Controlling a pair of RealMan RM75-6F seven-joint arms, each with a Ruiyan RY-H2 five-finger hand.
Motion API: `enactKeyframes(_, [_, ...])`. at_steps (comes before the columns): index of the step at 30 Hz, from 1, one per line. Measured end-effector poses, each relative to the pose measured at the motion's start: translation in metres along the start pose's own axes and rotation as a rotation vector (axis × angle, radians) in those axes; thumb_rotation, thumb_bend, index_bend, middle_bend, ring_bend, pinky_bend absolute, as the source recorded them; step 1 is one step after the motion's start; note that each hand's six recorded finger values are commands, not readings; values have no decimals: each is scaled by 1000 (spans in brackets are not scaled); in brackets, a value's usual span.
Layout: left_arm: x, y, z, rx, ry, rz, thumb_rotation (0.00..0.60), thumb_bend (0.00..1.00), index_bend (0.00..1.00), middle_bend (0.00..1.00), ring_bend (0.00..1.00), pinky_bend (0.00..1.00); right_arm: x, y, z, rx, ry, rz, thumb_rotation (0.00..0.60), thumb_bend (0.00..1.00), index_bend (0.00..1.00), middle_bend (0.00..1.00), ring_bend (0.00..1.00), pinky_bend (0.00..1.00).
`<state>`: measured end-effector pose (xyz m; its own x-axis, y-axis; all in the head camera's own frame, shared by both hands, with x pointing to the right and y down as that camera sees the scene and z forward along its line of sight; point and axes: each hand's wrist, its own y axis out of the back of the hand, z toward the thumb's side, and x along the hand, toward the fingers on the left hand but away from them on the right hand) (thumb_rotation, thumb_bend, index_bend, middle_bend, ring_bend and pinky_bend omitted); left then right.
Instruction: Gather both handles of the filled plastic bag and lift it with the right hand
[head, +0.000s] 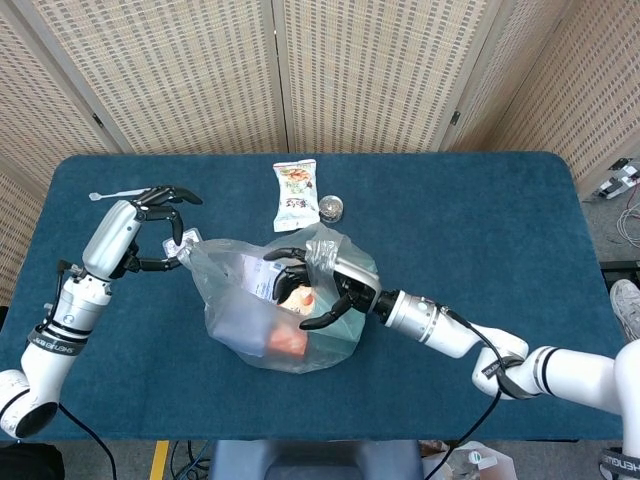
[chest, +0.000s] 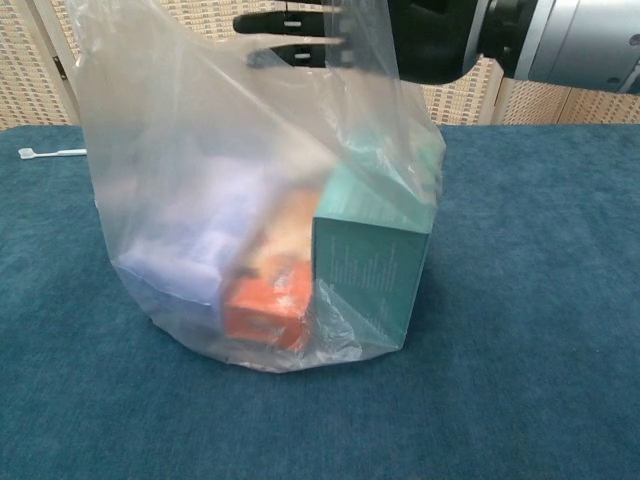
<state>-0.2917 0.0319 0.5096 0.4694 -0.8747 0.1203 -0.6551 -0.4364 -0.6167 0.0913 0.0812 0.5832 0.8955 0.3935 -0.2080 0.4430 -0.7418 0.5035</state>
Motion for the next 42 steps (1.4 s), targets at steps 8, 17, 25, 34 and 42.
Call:
enactKeyframes(8, [-2,8,2,-41,-6,9,600,261,690,331,257,262,6,3,1,13,10,-12,600,11,457,502,437,469])
enactKeyframes(17, [-3,8,14,-91,-26,-3,600,261,681,331,257,262,6,4,11,84,56,-16,600,0,311,303,265,310])
enactKeyframes(25, [7,7,24,-10,-62,-18,600,261,671,331,257,262,1,-4,15,126,74,22,600,0,175,196,157,228])
enactKeyframes(34, [18,-1,31,16,-60,-48,600,261,641,331,258,262,2,-7,18,181,95,37,600,0,68,95,55,131])
enactKeyframes(42, [17,-1,33,13,-38,-45,600,261,589,331,257,262,-1,-9,12,219,82,48,600,0,51,77,34,92])
